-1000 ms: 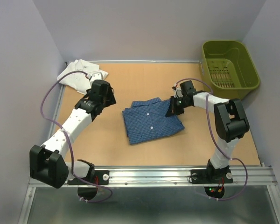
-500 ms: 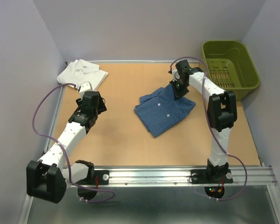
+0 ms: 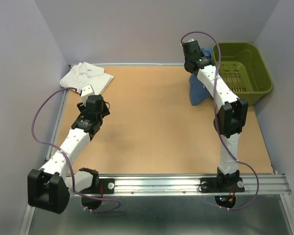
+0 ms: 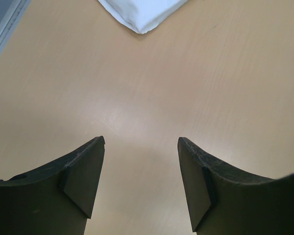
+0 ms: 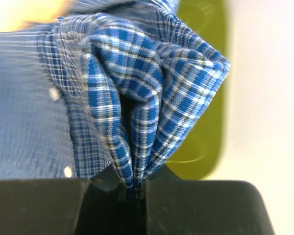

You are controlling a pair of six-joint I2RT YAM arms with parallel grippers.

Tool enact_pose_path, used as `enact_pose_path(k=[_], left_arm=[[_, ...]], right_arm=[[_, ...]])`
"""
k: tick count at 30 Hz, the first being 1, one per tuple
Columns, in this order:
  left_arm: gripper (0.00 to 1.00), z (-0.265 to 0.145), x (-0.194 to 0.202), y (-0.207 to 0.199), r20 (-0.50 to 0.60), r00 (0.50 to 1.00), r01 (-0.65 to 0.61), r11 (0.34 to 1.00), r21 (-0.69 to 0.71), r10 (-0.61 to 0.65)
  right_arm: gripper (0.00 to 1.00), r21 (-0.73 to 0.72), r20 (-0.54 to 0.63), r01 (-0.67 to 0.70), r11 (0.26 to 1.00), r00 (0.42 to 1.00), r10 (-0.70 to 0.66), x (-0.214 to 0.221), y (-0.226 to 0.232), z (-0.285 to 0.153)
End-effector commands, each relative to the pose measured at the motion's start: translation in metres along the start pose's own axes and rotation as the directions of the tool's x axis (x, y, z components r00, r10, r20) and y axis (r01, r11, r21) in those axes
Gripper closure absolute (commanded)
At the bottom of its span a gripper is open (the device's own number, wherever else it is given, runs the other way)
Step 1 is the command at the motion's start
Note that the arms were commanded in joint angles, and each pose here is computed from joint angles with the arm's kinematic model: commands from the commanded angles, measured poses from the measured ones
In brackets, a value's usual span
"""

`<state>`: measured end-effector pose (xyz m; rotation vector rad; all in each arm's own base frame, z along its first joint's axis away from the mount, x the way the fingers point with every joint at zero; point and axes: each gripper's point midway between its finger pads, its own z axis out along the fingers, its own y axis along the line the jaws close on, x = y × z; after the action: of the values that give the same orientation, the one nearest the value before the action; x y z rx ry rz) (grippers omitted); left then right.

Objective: Fold and stack the long sleeve shirts
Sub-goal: Fold the shirt

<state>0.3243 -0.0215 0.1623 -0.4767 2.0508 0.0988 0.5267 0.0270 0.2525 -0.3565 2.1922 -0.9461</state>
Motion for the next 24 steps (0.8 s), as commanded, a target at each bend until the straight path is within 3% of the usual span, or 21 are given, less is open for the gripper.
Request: enact_pose_path(k=[1,7,16,24], left_arm=[[0.28,-0.002,-0.017,0.004,0.066,0.997,0.039,0.999,-0.026,-0.037],[0.28,-0.005,-0.021,0.01,0.085,0.995,0.051,0.998,-0.046,-0.047],[0.28,-0.01,-0.03,0.018,0.125,0.989,0.087,0.993,-0.075,-0.077],[0.28,-0.021,-0.043,0.029,0.185,0.974,0.148,0.985,-0.092,-0.129]], right_arm=[[0.99,0.295,0.067,0.067,0.953,0.994,-0.09,-0.039,-0.045,-0.048],[0.99,0.282,0.043,0.261,0.923,0.958,-0.284,-0.043,0.033,-0.056],[0.99,0.251,0.025,0.578,0.776,0.798,-0.603,0.013,0.213,-0.088],[0.98,0.19,0.23,0.661,0.726,0.689,-0.688,0.043,0.321,-0.161]])
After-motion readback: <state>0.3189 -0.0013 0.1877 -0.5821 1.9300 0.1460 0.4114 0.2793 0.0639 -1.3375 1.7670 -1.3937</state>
